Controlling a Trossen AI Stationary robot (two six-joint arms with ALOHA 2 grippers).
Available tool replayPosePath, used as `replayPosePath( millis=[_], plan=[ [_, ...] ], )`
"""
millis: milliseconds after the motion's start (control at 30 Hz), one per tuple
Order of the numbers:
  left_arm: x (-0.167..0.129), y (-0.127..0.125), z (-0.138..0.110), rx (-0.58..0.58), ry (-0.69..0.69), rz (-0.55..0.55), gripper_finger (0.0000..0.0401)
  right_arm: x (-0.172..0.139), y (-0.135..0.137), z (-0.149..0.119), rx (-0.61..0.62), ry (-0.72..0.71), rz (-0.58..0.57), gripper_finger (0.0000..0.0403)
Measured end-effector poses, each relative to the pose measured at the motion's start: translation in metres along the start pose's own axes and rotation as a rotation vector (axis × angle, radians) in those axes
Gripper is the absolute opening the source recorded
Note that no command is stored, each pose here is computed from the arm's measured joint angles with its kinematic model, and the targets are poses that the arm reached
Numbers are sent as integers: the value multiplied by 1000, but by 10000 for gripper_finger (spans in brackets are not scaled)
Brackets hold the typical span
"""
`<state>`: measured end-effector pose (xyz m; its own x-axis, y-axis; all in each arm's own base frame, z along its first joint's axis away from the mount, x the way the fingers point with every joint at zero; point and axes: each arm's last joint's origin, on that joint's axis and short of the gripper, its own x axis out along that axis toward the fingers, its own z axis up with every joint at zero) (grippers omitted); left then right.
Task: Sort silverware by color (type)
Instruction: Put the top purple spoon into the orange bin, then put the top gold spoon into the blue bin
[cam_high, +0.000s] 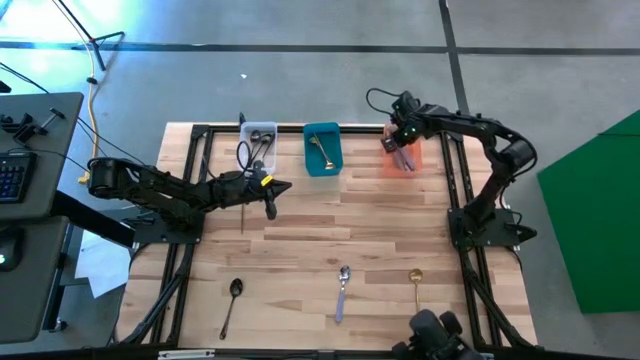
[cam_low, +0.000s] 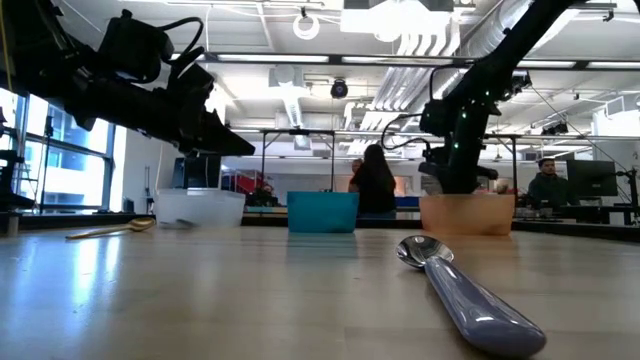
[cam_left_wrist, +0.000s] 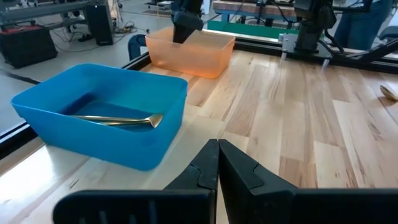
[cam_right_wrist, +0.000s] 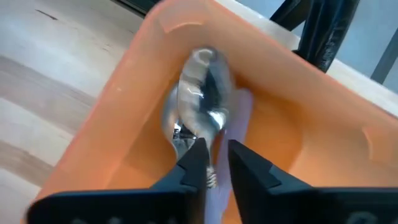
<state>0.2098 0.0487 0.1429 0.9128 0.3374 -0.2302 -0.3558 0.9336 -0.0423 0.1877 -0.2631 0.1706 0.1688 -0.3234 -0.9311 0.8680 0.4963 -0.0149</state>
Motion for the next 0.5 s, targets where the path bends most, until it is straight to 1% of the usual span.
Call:
replayPosePath(
  millis=[133,233,367,433,500],
  plan=[
    [0,1,0,-40,2,4,0,-17,7,1,-46,-45,15,91],
    [1,6,-1,-83,12,27,0,-40,16,0,-118,-105,31,104],
    [0,14,2,-118,8,60,0,-74,27,-3,-221,-214,54,94],
    [1,16,5,-133,21,47,0,-88,31,-6,-270,-272,67,82],
    [1,18,10,-140,45,32,0,-95,37,-13,-313,-331,106,66]
  ],
)
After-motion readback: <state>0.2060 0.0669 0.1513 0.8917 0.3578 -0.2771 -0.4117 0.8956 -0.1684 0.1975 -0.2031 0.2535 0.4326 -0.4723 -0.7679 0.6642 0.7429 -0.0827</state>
